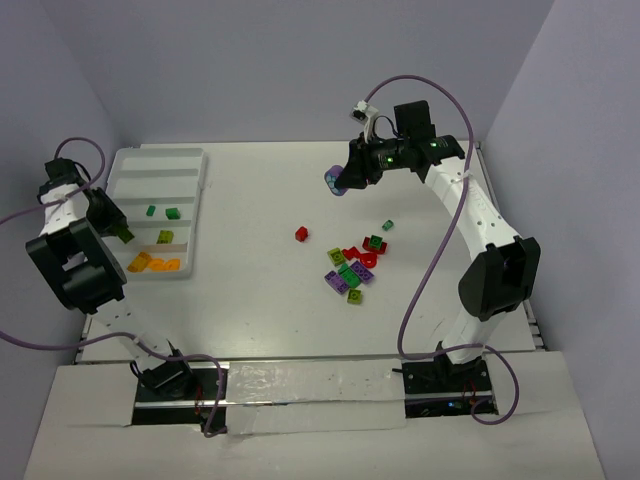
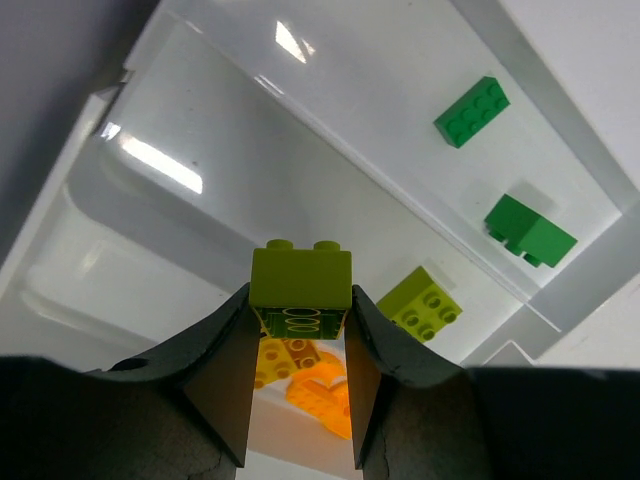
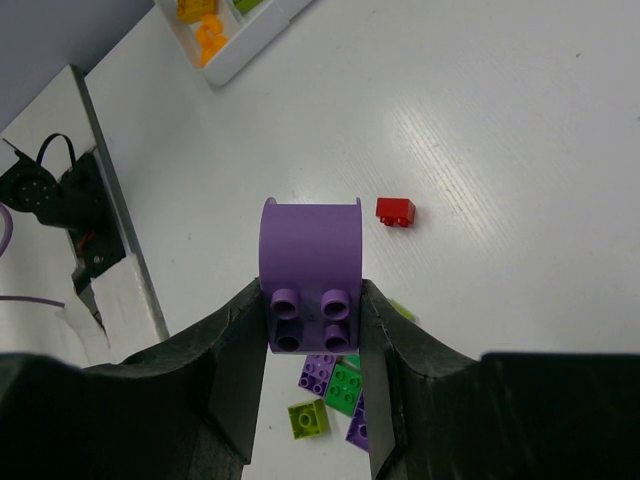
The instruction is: Sort the legos into containers by color
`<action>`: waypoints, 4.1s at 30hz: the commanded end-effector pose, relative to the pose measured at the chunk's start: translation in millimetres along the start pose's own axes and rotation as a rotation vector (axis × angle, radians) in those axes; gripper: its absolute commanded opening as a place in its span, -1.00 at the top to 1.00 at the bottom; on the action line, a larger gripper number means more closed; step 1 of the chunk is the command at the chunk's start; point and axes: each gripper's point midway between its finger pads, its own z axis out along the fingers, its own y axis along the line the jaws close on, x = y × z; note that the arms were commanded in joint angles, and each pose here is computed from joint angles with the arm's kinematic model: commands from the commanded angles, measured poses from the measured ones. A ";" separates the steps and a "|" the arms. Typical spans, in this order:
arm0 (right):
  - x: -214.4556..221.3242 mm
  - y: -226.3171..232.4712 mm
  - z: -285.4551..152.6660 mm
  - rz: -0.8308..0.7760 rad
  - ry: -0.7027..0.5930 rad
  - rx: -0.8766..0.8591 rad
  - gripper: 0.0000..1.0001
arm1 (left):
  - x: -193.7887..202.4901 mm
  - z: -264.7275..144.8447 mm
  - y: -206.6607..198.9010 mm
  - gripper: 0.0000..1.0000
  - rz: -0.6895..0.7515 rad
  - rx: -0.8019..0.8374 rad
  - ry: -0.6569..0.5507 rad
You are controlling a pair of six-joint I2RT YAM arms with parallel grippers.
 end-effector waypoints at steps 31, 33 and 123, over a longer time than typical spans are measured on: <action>-45.9 24.6 5.7 0.062 -0.165 -0.142 1.00 | -11.8 -208.0 -203.3 -0.81 0.604 0.697 -0.464; -56.7 28.0 10.8 0.099 -0.207 -0.166 1.00 | 26.5 -228.7 -243.8 -0.86 0.696 0.813 -0.464; -34.5 23.0 3.1 -0.038 -0.185 -0.016 -0.90 | -136.3 -76.4 -166.8 1.00 0.364 0.356 -0.559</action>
